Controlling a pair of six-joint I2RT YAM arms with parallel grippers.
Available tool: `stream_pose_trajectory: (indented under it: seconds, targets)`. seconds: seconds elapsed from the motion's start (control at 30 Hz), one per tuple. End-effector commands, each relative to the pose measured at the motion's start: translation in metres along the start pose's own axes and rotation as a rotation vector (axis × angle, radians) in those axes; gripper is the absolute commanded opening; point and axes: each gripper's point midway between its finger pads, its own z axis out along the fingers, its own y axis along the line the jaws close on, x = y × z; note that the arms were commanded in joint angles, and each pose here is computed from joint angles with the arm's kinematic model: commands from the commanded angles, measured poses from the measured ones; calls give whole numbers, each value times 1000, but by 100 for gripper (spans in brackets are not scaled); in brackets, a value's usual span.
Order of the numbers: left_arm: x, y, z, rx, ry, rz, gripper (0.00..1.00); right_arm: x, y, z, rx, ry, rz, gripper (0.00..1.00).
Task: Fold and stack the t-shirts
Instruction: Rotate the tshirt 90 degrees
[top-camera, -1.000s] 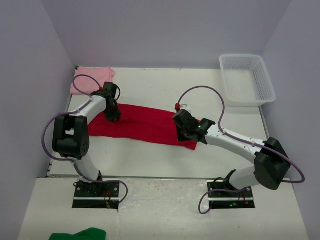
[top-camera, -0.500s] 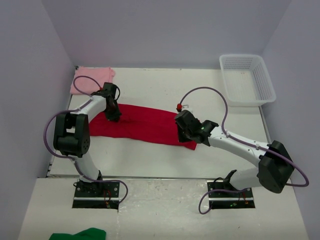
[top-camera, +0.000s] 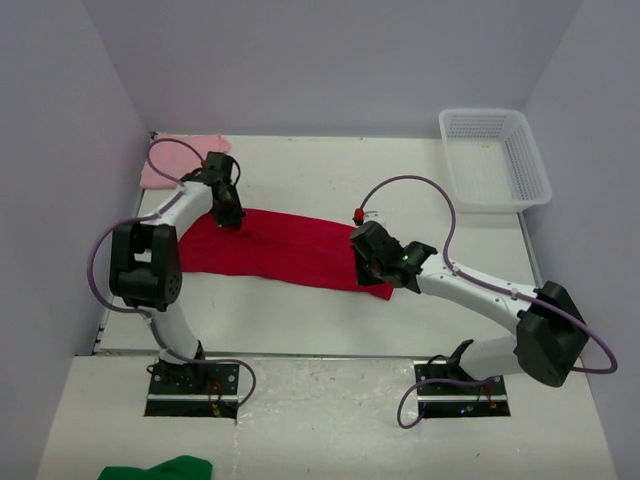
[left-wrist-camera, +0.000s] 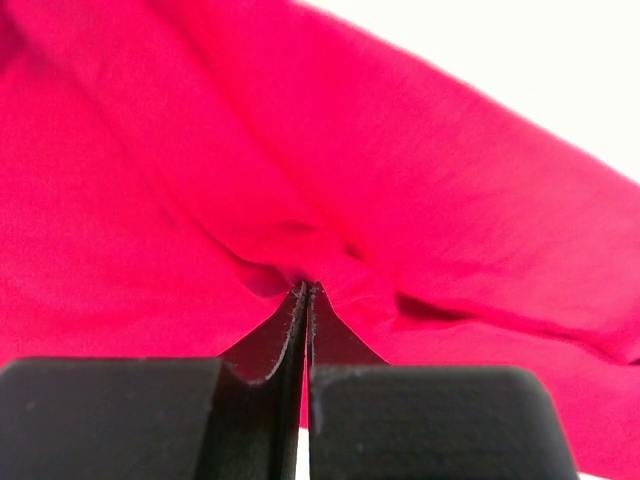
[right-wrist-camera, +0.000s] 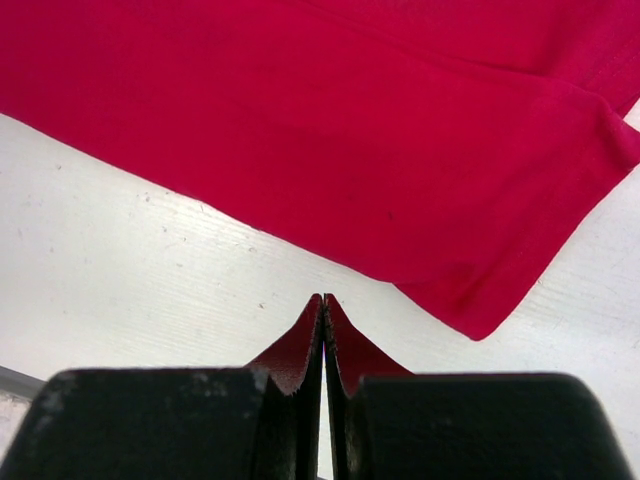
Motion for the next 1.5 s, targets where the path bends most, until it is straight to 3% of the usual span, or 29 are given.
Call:
stream_pose_trajectory:
  seconds: [0.0,0.33,0.47,0.57,0.63,0.67,0.73,0.83,0.9,1.03,1.17,1.47]
  targets:
    - [-38,-25,-7,75,-87,32,0,-4,5,0,-24,-17,19,0]
    - [-93,-99,32,201,-99,157,0,0,5,2,-28,3,23,0]
    - [-105,-126,5,257,-195,225,0,9,3,6,-29,20,30,0]
    - [-104,-118,-21,229,-222,176,2,10,3,8,-32,25,16,0]
    - [-100,-99,-41,164,-263,137,19,1,8,9,-28,26,-13,1]
    - [-100,-92,-51,138,-287,122,29,-4,7,10,-10,25,-55,6]
    - [-102,-67,-76,51,-341,74,32,-28,14,13,22,17,-101,22]
    - [-105,-48,-108,19,-378,40,31,-67,29,14,55,-4,-167,24]
    - [-98,-44,-115,29,-328,47,26,-87,44,11,31,-18,-190,25]
    - [-47,-31,-103,54,-148,85,30,-103,54,4,5,-40,-186,26]
    - [-13,-15,-89,76,-108,63,40,-102,51,-5,-23,-66,-151,27]
    - [23,8,-49,70,-28,20,41,-76,15,-24,-38,-89,-90,27]
